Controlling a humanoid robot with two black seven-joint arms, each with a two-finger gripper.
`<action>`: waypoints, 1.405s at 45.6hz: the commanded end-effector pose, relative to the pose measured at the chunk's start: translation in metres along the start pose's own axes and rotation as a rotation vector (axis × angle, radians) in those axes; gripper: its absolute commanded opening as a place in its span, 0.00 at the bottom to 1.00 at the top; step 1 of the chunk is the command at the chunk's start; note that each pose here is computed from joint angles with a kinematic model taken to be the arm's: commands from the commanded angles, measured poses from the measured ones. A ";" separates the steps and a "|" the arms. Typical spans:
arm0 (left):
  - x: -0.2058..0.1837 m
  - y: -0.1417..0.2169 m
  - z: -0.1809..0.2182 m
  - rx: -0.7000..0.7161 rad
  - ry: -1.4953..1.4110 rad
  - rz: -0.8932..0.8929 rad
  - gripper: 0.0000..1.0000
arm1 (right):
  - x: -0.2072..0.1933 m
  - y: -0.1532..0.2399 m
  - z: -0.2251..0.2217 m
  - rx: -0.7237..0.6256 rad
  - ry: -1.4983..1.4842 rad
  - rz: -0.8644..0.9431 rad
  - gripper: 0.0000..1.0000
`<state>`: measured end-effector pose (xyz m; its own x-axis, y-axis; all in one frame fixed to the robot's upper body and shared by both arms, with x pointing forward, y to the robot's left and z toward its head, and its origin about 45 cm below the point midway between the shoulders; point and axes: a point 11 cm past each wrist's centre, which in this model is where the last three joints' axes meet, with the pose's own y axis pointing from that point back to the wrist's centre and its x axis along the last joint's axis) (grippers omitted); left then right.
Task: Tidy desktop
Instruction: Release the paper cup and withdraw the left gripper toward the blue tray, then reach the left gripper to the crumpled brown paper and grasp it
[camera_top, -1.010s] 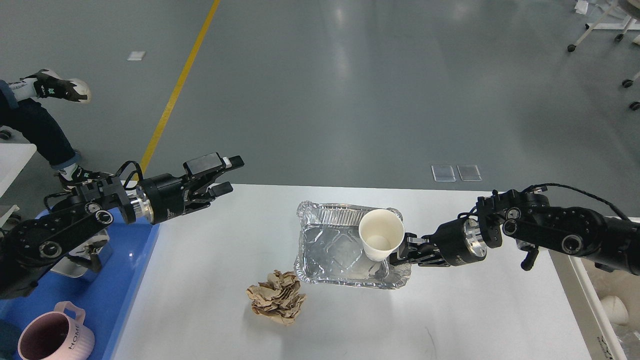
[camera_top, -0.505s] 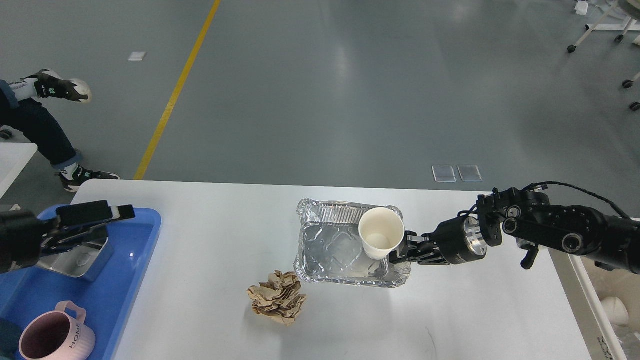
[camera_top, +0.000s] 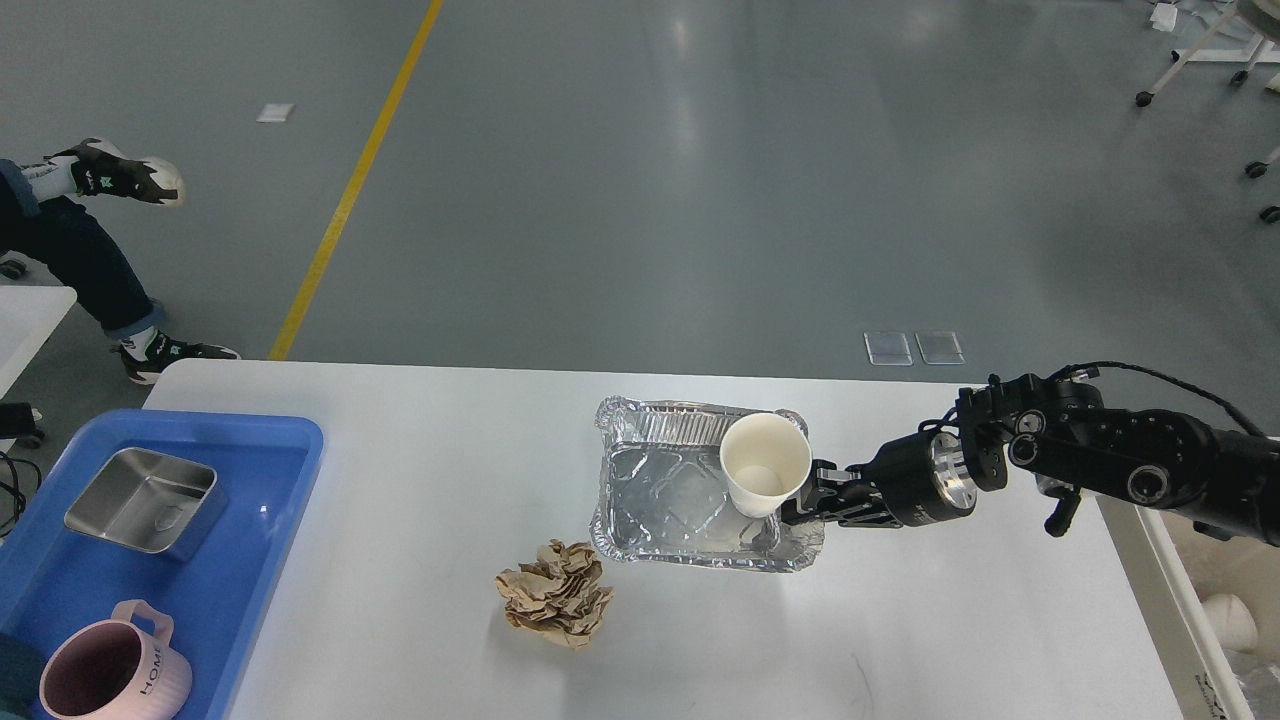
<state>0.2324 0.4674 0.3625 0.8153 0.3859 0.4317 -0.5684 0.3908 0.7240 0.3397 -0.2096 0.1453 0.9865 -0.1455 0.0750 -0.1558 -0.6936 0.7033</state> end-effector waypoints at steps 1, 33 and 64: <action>-0.003 -0.018 0.005 -0.021 -0.015 -0.038 0.98 | -0.001 0.000 0.001 0.002 -0.002 0.000 0.00; -0.115 -0.292 0.107 -0.181 -0.315 -0.470 0.98 | 0.000 0.004 0.005 -0.005 -0.011 0.012 0.00; -0.164 -0.357 0.125 -0.068 -0.348 -0.542 0.98 | 0.000 0.008 0.012 -0.012 -0.022 0.020 0.00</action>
<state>0.3172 0.1699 0.1023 0.9722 -0.1569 0.1737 -0.0712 0.5089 0.8579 0.3375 -0.2210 0.1423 0.9827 -0.1705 0.0720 -0.1707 -0.6845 0.7088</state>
